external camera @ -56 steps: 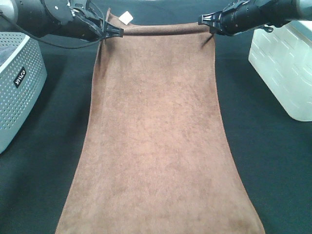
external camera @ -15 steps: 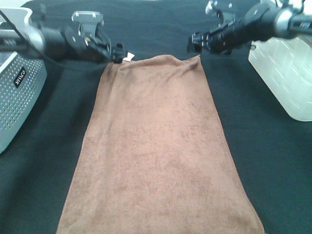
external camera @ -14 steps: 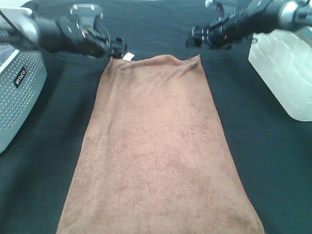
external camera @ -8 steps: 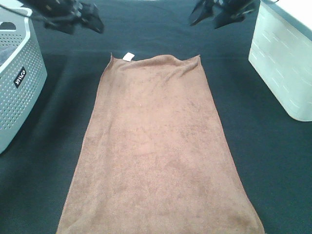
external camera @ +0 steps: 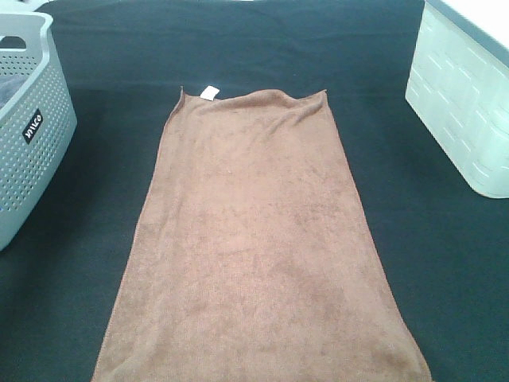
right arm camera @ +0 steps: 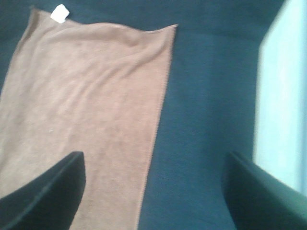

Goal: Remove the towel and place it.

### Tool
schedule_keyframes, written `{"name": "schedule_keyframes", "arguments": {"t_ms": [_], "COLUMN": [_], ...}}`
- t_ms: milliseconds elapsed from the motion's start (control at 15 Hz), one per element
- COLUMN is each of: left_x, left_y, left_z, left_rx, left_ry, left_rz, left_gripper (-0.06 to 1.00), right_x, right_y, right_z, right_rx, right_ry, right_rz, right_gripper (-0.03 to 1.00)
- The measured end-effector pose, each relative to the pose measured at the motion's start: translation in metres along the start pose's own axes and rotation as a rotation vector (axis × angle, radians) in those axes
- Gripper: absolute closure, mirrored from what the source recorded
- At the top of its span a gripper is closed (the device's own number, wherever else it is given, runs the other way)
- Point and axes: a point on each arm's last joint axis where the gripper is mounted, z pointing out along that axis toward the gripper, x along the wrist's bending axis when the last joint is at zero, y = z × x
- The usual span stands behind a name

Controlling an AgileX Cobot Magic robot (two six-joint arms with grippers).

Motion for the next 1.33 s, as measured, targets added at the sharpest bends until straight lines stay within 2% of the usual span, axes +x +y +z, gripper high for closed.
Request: {"name": "schedule_keyframes", "arguments": {"t_ms": [67,133,267,400,667,867,1000,1067,1200,1333], "left_x": [0.018,0.027,0.033,0.028,0.011,-0.002,-0.01,-0.015,-0.02,-0.024], "left_y": [-0.005,-0.013,-0.045,-0.087,-0.177,-0.235,-0.272,-0.301,-0.332,-0.359], "left_z": [-0.022,-0.037,-0.061,-0.082,-0.123,-0.165,-0.185,-0.194,-0.197,-0.198], "left_rx": [-0.012,-0.018,-0.018,-0.051,-0.097,-0.238,-0.32,-0.37,-0.422,-0.461], "left_ry": [0.029,0.049,0.07,0.083,0.085,0.089,0.089,0.091,0.095,0.101], "left_rz": [-0.036,-0.054,-0.084,-0.119,-0.159,-0.184,-0.184,-0.177,-0.17,-0.146], "left_gripper": [0.06,0.06,0.06,0.06,0.06,0.06,0.06,0.06,0.06,0.06], "right_x": [0.0,0.002,0.008,0.01,0.016,0.018,0.019,0.019,0.018,0.017], "right_y": [-0.006,-0.014,-0.043,-0.09,-0.21,-0.29,-0.341,-0.37,-0.398,-0.421], "right_z": [-0.016,-0.029,-0.052,-0.068,-0.109,-0.128,-0.141,-0.143,-0.14,-0.134], "right_rx": [-0.018,-0.022,-0.006,0.051,0.008,-0.092,-0.222,-0.305,-0.384,-0.411], "right_ry": [-0.023,-0.02,-0.004,0.004,0.008,0.014,0.02,0.024,0.027,0.025], "right_rz": [-0.001,-0.001,0.014,0.028,0.055,0.038,0.014,-0.002,-0.017,-0.042], "right_gripper": [0.21,0.21,0.21,0.21,0.21,0.21,0.21,0.21,0.21,0.21]}}
